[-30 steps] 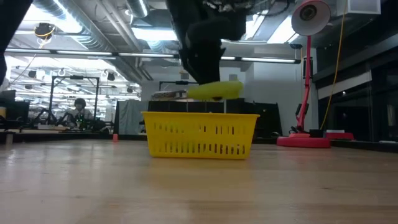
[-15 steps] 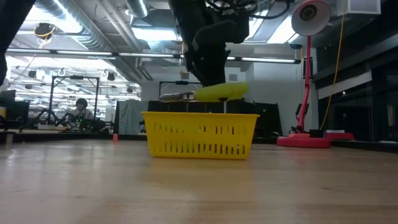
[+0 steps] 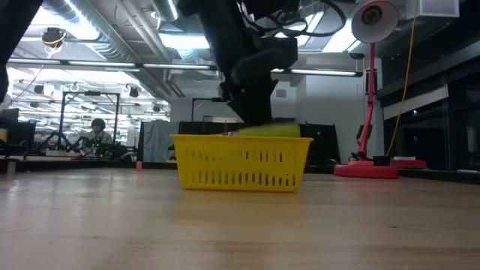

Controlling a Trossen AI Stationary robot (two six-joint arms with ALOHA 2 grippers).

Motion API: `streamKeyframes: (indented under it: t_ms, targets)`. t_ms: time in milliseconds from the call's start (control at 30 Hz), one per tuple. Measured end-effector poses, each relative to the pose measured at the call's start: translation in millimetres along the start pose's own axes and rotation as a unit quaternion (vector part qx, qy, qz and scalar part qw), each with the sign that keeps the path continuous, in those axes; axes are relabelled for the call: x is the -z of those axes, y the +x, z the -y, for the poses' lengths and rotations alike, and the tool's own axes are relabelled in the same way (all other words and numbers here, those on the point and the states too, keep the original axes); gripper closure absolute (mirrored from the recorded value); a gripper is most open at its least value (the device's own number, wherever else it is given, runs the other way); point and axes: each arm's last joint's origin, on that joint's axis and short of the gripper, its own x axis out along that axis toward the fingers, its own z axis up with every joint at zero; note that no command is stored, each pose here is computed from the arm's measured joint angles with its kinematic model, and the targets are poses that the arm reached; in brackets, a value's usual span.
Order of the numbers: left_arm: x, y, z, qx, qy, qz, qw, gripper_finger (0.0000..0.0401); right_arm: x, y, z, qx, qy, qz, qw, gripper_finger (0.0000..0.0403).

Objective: Pick & Place School Supplies
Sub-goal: Put the green hole puncher into the yellow bin, then put the orange eraser into the black bin

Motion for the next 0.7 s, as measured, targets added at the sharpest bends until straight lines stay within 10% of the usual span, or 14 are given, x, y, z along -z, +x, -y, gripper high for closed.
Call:
streamKeyframes:
  t_ms: [267,700]
  targets:
    - [-5.9,-9.0,3.0,-0.024,0.031,0.031,0.999,0.0178,0.9,0.2,0.3,0.000,-0.002,-0.011,1.000,0.0263]
    - [15.7,-112.7,76.0,-0.116,0.091,0.166,0.975,0.0187,74.8,52.3,19.9,0.068,-0.046,-0.270,0.959,0.0263]
